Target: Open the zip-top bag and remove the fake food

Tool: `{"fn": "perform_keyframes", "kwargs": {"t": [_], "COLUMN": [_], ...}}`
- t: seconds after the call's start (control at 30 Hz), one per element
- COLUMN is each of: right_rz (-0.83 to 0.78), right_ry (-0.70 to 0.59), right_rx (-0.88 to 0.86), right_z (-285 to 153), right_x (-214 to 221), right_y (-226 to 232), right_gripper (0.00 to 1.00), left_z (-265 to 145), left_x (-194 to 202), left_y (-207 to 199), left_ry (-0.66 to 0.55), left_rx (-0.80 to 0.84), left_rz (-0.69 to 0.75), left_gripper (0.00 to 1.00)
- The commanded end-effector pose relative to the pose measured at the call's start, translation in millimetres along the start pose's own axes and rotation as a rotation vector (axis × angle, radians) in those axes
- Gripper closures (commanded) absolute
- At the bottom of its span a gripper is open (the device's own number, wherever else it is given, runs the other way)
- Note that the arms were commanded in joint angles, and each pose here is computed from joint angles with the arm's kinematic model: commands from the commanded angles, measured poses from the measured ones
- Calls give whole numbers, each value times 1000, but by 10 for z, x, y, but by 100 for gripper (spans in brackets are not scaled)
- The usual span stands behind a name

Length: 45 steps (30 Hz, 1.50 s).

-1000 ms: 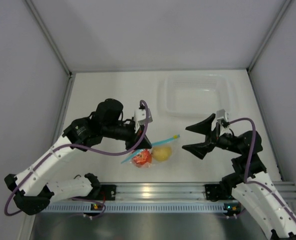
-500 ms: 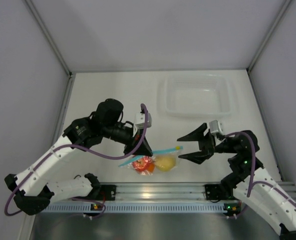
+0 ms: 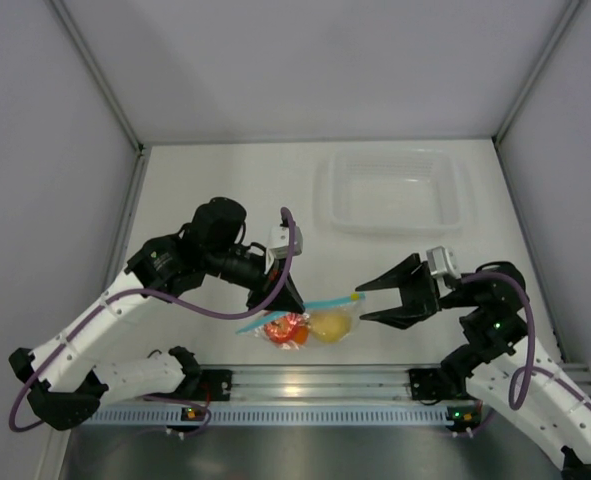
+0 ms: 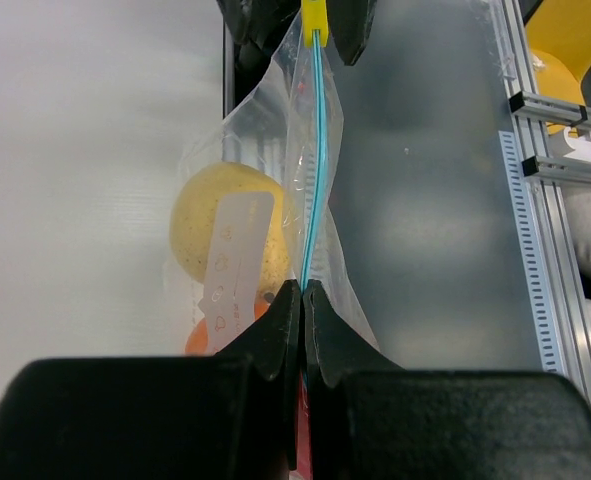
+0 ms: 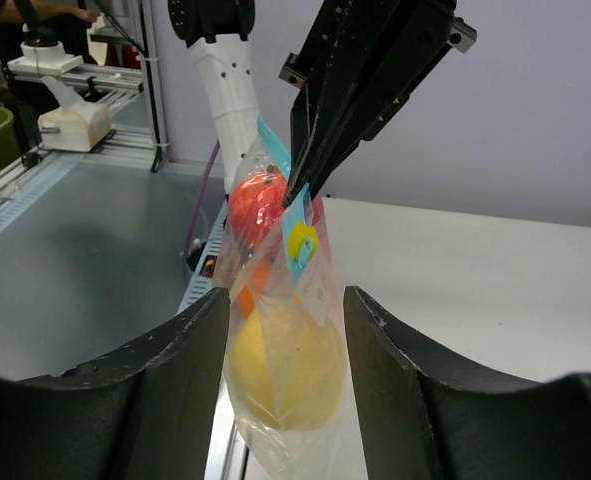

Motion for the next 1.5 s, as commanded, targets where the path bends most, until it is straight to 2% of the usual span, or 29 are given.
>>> {"fn": "perform_keyframes", "kwargs": {"t": [0.0, 0.17, 0.43, 0.73, 0.97, 1.13, 1.47], "right_rz": [-104, -104, -81, -79, -67, -65, -60], "right_ry": [-35, -39, -45, -31, -29, -23, -23], "right_rx": [-82, -87, -51, -39, -30, -30, -29], "right_z": [39, 48, 66, 62, 65, 66, 67], "right_x": [-247, -259, -281, -260, -227, -217, -197], "right_y": [138, 159, 119, 105, 82, 75, 70], "right_gripper": [50, 57, 61, 73, 74, 80, 76], "left_z": [-14, -7, 6, 6, -3, -13, -17], "left_x": [-71, -81, -62, -77, -82, -92, -91], "left_y": [-25, -21, -9, -2, -9, -17, -24], "left_ry": [-32, -33, -27, -27, -30, -34, -35], "left_rx": [32, 39, 40, 35, 31, 30, 32], "left_rz": [49, 46, 41, 42, 45, 51, 54], "left_gripper": [100, 100, 100, 100, 100, 100, 100]}}
Point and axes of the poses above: each gripper's point midway between its finger pads, its own z axis out along the fingers, its own y axis along the line the jaws close on, x = y × z, the point moved 8 cm from there along -z, back along the fingers, and after that the axes turned 8 degrees about z, right-handed, at the moved point
